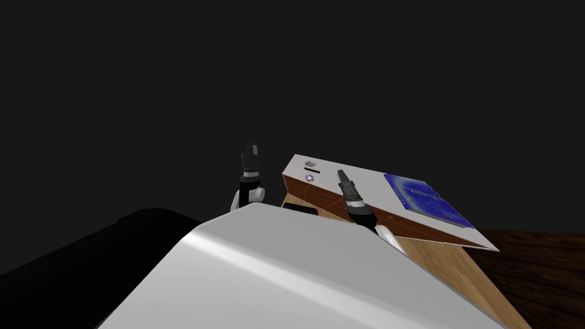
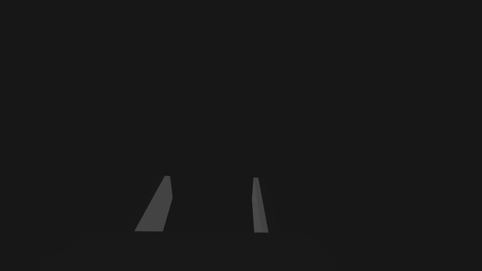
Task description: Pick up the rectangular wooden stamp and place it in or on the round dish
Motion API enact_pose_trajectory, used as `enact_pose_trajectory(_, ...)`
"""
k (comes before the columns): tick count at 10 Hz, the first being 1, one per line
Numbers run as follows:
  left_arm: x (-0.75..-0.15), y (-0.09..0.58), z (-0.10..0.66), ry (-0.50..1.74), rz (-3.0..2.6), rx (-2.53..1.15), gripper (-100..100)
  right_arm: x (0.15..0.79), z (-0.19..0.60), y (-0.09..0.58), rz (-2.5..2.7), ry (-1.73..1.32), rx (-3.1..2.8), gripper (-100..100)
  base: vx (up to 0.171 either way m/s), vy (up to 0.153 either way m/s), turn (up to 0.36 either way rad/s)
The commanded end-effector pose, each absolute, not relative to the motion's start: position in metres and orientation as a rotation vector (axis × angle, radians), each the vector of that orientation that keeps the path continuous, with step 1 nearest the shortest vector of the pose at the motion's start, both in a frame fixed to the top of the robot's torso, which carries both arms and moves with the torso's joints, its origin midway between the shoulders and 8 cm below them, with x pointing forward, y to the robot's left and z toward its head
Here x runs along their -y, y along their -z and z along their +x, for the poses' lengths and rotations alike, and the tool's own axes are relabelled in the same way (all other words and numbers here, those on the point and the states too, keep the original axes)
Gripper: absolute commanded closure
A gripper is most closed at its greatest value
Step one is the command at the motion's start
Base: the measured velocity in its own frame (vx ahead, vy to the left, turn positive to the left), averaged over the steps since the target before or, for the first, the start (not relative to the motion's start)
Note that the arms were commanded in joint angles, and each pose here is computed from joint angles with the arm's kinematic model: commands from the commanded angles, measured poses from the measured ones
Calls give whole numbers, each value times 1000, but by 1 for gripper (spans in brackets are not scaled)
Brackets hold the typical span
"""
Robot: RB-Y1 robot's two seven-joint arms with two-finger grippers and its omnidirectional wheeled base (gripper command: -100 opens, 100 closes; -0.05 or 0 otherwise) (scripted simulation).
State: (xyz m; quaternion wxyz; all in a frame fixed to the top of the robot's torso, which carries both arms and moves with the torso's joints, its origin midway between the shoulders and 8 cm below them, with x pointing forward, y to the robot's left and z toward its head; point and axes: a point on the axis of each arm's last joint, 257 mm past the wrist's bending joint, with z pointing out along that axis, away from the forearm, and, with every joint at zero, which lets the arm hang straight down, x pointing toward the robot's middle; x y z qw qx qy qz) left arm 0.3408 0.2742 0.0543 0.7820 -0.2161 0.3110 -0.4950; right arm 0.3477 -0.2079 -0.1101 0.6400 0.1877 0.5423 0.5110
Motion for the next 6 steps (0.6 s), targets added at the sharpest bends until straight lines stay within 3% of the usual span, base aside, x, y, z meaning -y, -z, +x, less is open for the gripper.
enact_pose_trajectory(1,-274,-54,341,1069,-467,-672,0,198,339,134,373,-1147,-1329,-100,-49,38,151)
enact_pose_trajectory(4,-274,-54,341,1069,-467,-671,0,189,327,161,292,-1117,-1434,-100,-51,27,146)
enact_pose_trajectory(6,-274,-54,341,1069,-467,-672,0,189,327,161,292,-1117,-1434,-100,-10,-13,11)
